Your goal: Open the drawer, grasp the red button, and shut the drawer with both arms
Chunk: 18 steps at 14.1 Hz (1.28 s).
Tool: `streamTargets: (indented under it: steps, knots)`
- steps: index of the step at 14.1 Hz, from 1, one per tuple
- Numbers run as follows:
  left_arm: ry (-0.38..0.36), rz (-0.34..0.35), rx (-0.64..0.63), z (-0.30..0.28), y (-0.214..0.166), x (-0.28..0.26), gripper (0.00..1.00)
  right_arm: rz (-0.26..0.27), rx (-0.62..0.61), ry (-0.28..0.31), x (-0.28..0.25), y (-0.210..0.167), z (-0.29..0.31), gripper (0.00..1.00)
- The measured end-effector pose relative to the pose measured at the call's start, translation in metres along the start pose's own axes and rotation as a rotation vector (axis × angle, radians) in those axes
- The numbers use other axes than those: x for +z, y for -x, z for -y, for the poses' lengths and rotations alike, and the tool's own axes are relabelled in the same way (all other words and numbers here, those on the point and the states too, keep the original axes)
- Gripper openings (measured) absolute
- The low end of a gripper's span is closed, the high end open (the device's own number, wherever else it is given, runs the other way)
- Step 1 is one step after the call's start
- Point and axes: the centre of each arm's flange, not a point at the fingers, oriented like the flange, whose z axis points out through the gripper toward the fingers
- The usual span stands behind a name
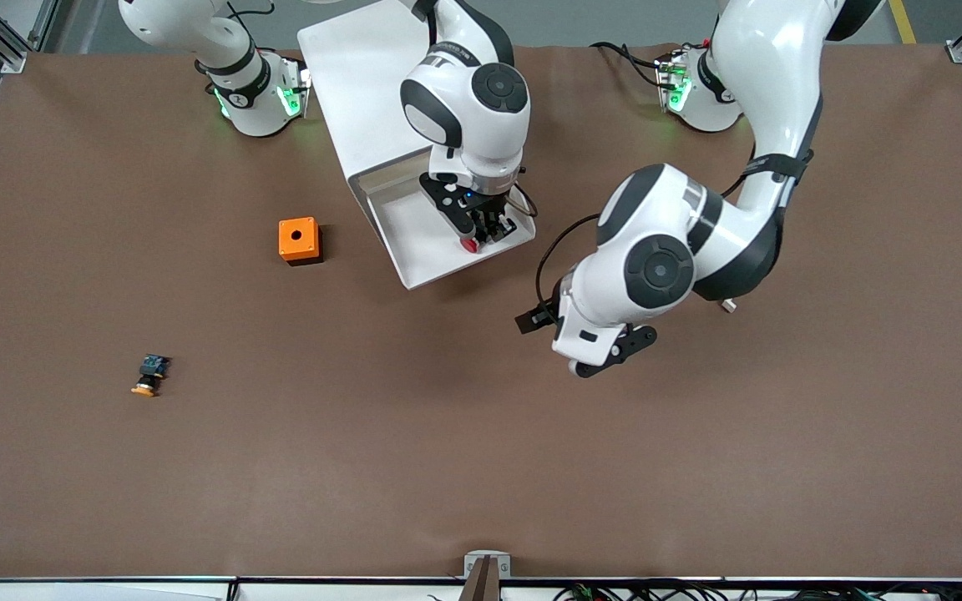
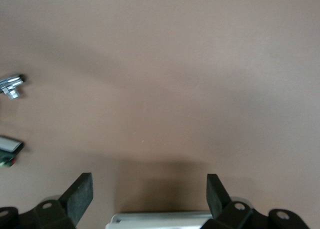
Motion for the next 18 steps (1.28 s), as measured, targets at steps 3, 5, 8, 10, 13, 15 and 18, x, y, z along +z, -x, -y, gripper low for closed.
streamTargets:
  steps: [3,5,8,10,13,15,18]
  knots:
    - [0.006,-0.062,-0.025,-0.005,-0.002,0.010,1.00,0.000,0.000,0.000,0.000,0.000,0.000,0.40]
    - [0.011,-0.112,-0.100,-0.008,-0.005,0.016,1.00,0.001,0.000,-0.002,-0.001,0.000,0.000,0.40]
    - [0.000,-0.166,-0.128,-0.011,-0.005,0.034,1.00,0.004,0.001,-0.013,-0.004,0.000,0.002,0.40]
    - [0.049,-0.192,-0.118,-0.015,-0.004,0.047,1.00,0.006,0.004,-0.023,-0.009,-0.002,0.005,0.40]
    - [0.072,-0.203,-0.110,-0.016,-0.002,0.060,1.00,0.010,-0.001,-0.041,-0.018,-0.006,0.008,0.40]
    - [0.068,-0.201,-0.106,-0.017,0.001,0.064,1.00,0.012,-0.018,-0.047,-0.029,-0.011,0.008,0.40]
    - [0.067,-0.201,-0.106,-0.017,0.001,0.064,1.00,0.009,-0.064,-0.032,-0.045,-0.039,0.008,0.40]
